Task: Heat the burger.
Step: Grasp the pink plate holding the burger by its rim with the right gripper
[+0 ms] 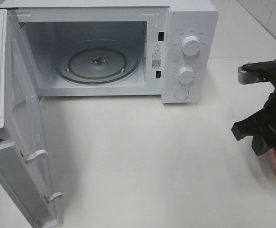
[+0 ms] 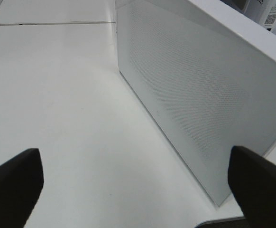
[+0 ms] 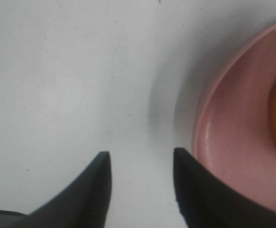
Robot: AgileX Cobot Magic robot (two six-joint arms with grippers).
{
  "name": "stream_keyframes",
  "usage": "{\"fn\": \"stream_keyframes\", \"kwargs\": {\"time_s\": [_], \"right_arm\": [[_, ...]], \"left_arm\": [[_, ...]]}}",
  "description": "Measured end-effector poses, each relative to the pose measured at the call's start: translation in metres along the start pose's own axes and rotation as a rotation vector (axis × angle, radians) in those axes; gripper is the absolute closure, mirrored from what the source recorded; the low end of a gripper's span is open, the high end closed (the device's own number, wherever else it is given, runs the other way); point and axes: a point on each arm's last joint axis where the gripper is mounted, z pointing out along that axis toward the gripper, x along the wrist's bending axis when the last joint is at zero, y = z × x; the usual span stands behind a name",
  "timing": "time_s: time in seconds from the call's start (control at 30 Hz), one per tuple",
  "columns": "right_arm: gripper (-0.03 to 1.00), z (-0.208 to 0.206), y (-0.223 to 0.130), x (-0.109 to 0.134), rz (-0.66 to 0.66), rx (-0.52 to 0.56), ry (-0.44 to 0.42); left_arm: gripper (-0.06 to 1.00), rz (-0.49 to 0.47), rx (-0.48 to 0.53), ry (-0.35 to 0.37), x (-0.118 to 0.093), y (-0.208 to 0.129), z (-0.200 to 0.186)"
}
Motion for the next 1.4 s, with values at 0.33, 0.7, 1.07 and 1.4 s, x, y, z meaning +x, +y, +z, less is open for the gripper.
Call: {"fn": "stream_keyframes", "kwargs": {"time_s": [0.33,0.7,1.07,1.4], "right_arm": [[0.02,-0.005,-0.001,-0.024,-0.021,-0.015,-0.061],[0.0,0.002,-0.007,-0.031,-0.002,0.004,-0.068],[0.04,0.028,-0.008,-0.031,0.003,0.06,-0.057],[0.07,0.044,-0.004,-0.034,0.031,0.085,-0.053]], "left_arm": [[-0.03,0.0,0.0,0.0,0.0,0.0,0.0],[-0.03,0.0,0.0,0.0,0.0,0.0,0.0],[-0.03,0.0,0.0,0.0,0.0,0.0,0.0],[-0.03,0.0,0.0,0.0,0.0,0.0,0.0]]}}
